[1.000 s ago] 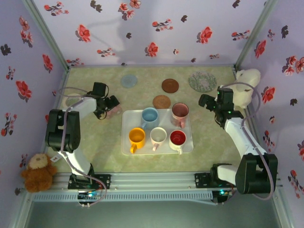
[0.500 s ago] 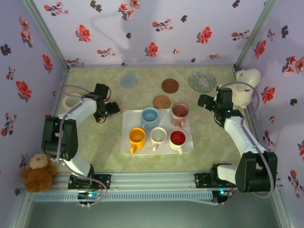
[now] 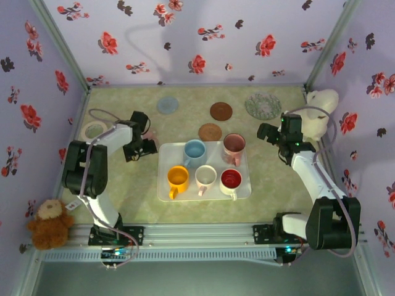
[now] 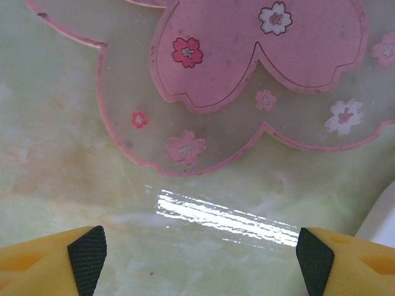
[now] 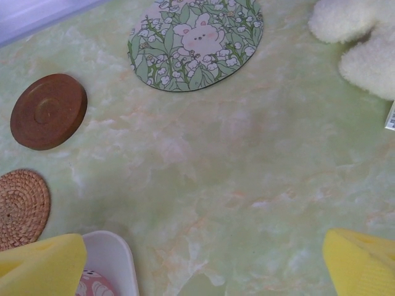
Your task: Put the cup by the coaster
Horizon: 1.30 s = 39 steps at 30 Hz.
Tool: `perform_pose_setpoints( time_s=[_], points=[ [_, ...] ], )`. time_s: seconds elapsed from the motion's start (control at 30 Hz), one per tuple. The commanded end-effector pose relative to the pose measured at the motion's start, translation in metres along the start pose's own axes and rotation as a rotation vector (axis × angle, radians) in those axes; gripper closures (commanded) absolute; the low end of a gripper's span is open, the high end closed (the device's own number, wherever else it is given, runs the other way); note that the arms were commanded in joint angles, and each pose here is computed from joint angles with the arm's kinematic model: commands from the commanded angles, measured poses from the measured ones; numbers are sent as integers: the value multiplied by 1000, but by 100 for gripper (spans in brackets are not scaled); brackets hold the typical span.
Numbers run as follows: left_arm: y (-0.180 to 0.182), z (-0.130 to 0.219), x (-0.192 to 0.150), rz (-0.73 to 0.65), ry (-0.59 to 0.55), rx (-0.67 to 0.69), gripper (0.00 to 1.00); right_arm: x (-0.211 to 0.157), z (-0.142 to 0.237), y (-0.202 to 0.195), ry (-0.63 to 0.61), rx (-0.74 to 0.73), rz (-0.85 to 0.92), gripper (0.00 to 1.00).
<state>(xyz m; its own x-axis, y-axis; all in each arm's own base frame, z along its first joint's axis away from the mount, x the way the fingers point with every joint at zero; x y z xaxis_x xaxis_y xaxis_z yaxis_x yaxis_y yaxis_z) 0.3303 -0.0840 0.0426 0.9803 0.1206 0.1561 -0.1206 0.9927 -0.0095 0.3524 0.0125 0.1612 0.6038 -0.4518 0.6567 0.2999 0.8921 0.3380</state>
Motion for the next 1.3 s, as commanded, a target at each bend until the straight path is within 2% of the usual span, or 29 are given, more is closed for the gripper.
perform_pose_setpoints(
  time_s=[0.0,0.37,0.6,0.87,1.27],
  points=[
    [1,0,-5,-66,49,27,16,13,10,4,-33,-14,30,1],
    [7,-1,-21,-120,137,52,14,14,6,6,-23,-11,25,1],
    [8,-20,-18,-114,168,58,14,13,4,6,-21,-9,25,1],
    [14,-32,4,-88,147,78,14,16,7,8,-30,-6,19,1],
    [19,-22,37,-66,84,84,14,15,10,5,-39,-13,28,1]
  ],
)
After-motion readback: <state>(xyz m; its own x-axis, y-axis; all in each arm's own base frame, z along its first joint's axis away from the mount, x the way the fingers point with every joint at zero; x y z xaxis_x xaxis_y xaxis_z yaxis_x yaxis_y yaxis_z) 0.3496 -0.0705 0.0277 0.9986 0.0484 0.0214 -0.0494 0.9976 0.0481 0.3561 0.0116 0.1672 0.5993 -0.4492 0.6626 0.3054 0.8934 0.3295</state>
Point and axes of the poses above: each hand's point on the last joint's axis, 136 mm out from that joint toward the fingers, its own z axis back along the fingers, its own y axis along the line the jaws close on, x = y × z, the point moved 1 cm from there along z, back along the fingers, and after that the axes turned 9 degrees about -z, right-handed, at the moved point
